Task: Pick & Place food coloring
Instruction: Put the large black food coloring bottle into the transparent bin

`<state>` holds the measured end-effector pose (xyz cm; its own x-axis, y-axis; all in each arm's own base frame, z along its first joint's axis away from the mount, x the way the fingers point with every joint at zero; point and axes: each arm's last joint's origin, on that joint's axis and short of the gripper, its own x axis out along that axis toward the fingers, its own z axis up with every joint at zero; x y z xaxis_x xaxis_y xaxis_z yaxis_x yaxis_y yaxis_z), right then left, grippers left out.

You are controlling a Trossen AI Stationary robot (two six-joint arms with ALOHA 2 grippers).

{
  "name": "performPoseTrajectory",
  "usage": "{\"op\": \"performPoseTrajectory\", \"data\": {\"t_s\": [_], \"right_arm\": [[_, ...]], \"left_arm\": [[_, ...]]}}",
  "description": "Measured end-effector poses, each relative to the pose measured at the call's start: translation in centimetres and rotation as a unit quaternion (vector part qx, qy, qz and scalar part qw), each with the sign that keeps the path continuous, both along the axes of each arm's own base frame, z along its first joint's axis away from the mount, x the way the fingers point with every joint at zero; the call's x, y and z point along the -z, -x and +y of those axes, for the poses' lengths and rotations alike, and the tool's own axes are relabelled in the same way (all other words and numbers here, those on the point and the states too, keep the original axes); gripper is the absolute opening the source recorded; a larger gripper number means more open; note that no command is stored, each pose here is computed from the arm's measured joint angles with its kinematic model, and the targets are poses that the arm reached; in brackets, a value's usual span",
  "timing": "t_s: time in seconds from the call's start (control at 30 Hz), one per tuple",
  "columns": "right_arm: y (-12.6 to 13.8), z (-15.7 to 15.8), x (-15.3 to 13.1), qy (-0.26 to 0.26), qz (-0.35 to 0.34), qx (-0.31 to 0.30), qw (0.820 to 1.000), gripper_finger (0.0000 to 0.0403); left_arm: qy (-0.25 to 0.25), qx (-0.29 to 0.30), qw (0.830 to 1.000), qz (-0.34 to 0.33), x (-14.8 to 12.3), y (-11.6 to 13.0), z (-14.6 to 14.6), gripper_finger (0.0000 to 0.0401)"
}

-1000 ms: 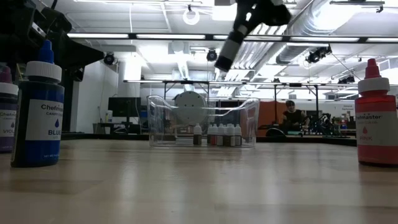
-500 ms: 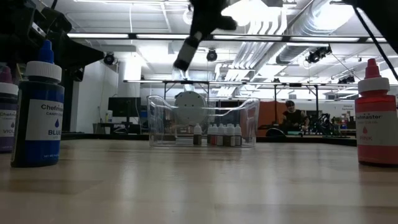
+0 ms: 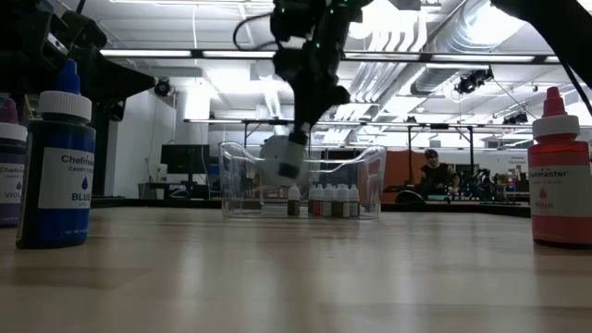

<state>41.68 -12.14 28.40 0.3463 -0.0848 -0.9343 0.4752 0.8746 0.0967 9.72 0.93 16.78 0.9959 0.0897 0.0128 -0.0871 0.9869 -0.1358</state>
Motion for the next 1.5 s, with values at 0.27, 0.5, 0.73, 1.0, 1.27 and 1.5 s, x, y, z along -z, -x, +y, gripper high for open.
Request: {"op": "performPoseTrajectory", "data": {"t_s": [0.27,0.5,0.73,1.0,1.27,1.5], "right_arm": [[0.5,-0.6,1.7,-0.026,0.021,0.058,0.998,0.0109],[0.7,-0.7,1.9,-0.036,0.029,0.075,0.996,0.0109],[0.9,-0.8,2.3,-0.033,0.051,0.086,0.994,0.0109],[0.3,-1.0,3.7,-0.023,0.065,0.064,0.996,0.0109],[0.1,-0.9,4.4,0.0,0.081,-0.016,0.997,0.0109],[0.1,-0.8,4.4,0.02,0.09,-0.057,0.994,0.0109]], "left_arm": [[0.0,0.0,1.0,0.0,0.0,0.0,0.0,0.0001],[0.0,0.0,1.0,0.0,0.0,0.0,0.0,0.0001],[0.0,0.0,1.0,0.0,0.0,0.0,0.0,0.0001],[0.0,0.0,1.0,0.0,0.0,0.0,0.0,0.0001],[0.0,0.0,1.0,0.0,0.0,0.0,0.0,0.0001],[0.0,0.0,1.0,0.0,0.0,0.0,0.0,0.0001]]}}
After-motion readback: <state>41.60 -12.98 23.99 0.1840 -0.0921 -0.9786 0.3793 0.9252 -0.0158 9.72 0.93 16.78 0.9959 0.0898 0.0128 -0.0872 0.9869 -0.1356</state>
